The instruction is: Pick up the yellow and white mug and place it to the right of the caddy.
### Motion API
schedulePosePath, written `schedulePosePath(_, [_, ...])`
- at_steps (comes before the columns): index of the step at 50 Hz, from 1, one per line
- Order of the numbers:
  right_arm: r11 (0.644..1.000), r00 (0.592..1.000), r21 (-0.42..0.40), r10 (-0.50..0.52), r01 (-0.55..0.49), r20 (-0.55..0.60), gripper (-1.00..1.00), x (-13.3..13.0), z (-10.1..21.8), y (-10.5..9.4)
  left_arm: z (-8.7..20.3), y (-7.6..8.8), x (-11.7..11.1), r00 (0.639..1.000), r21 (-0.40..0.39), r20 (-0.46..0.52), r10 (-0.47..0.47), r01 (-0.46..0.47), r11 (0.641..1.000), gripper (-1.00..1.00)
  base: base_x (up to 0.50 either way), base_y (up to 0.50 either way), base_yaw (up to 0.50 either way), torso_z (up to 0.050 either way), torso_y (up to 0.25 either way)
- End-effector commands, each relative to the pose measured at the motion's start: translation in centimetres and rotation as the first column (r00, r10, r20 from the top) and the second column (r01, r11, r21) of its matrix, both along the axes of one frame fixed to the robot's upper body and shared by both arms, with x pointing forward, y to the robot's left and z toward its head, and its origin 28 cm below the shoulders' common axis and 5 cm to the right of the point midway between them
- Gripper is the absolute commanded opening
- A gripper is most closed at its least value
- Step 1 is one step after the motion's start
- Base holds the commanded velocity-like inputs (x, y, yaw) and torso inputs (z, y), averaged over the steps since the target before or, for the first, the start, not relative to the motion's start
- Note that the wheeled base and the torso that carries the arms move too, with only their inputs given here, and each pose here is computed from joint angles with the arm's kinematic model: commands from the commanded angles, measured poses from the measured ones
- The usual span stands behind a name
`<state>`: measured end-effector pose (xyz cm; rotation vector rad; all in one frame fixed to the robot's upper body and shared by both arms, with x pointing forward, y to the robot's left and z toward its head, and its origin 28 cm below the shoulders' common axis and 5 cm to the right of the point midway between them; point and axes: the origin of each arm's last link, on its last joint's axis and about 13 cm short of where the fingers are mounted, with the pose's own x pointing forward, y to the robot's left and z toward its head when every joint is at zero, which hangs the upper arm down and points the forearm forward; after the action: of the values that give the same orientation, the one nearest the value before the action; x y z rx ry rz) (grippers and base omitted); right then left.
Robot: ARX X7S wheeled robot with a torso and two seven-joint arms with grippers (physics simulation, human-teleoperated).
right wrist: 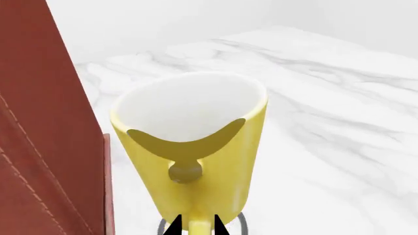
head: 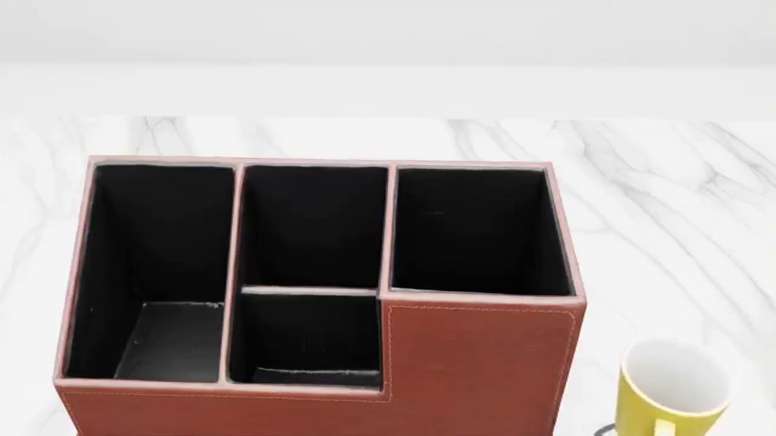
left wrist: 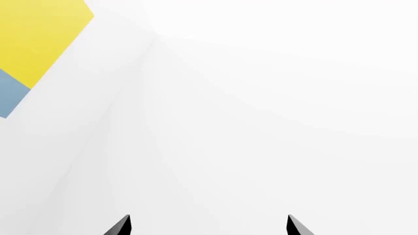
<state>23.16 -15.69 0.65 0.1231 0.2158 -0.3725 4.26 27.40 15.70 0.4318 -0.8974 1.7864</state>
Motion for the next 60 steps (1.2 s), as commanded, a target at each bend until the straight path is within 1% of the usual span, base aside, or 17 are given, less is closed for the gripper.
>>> schedulePosePath(1, [1.0,1.0,0.012,0.027,-0.027,-0.009,-1.0,0.4,-0.3,0.0,0.0,-0.1,0.1,1.0,0.001,-0.002,-0.001,0.001,1.0,1.0,0.0,0.0,0.0,0.0,0.0])
schedulePosePath(15, [0.999,0.998,0.028,0.046,-0.045,-0.031,-1.0,0.6,-0.7,0.0,0.0,0.0,0.0,1.0,0.003,0.001,0.0,0.0,1.0,1.0,0.0,0.0,0.0,0.001,0.001])
schedulePosePath(58, [0.998,0.994,0.034,0.048,-0.045,-0.097,-1.0,0.8,-1.7,-0.2,0.2,0.2,-0.6,1.0,0.008,0.013,0.0,0.0,1.0,1.0,0.0,0.0,0.0,0.0,0.0])
schedulePosePath(59, [0.999,0.994,0.03,0.046,-0.043,-0.098,1.0,0.8,-1.7,-0.2,0.2,0.2,-0.6,1.0,0.007,0.012,-0.001,0.001,1.0,1.0,0.0,0.0,0.0,0.0,0.0])
schedulePosePath(60, [0.999,0.994,0.031,0.046,-0.043,-0.099,1.0,0.8,-1.7,-0.2,0.2,0.2,-0.5,1.0,0.008,0.011,-0.001,0.001,1.0,1.0,0.0,0.0,0.0,0.0,0.0])
